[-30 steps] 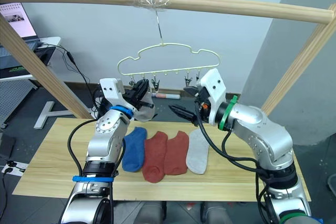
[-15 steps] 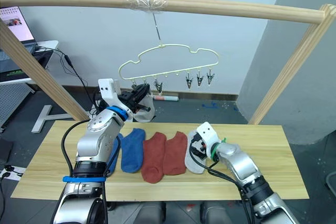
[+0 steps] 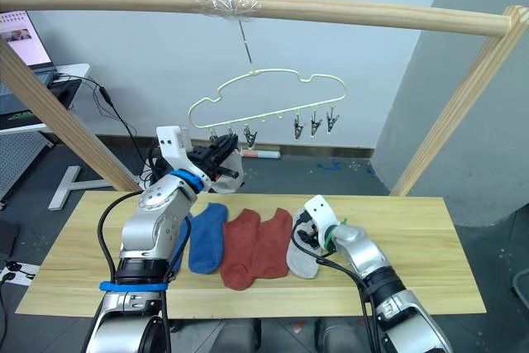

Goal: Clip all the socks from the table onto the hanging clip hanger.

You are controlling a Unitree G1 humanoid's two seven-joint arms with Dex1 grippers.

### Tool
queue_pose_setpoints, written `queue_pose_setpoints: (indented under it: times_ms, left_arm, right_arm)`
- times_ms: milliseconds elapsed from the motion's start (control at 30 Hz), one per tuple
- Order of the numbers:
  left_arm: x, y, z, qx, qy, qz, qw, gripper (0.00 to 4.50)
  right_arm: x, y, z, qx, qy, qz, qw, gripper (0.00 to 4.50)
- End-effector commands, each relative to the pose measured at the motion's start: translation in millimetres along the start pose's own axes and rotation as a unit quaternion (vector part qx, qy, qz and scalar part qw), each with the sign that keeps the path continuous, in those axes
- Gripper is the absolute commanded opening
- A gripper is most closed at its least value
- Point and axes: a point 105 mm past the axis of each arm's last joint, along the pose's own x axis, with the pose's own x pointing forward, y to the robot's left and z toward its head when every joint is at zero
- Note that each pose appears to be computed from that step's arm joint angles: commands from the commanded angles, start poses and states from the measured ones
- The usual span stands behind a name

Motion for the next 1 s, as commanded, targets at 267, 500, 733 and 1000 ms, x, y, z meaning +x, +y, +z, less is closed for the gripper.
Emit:
queue_pose_setpoints:
  times_ms: [267,500,733,1000]
  left_arm:
    - [-2.9,-3.1,2.6,-0.024,0.004,-0.015,1.0,0.01]
    - [-15.3,15.6,-8.9,-0.276,0.061,-0.031,0.959,0.01]
    - [-28.6,12.1,-1.3,-0.397,0.082,-0.074,0.911,0.01]
    - [-32.1,-12.3,4.8,-0.398,0.075,-0.101,0.909,0.01]
  right_arm:
    - [-22.7,-5.9,-20.4,-0.087,0.002,0.02,0.996,0.01]
    - [-66.8,28.3,55.2,-0.056,-0.108,0.136,0.983,0.01]
    - [-74.1,59.6,117.9,-0.021,-0.168,0.18,0.969,0.01]
    - [-63.7,70.8,158.8,0.0,-0.207,0.195,0.959,0.01]
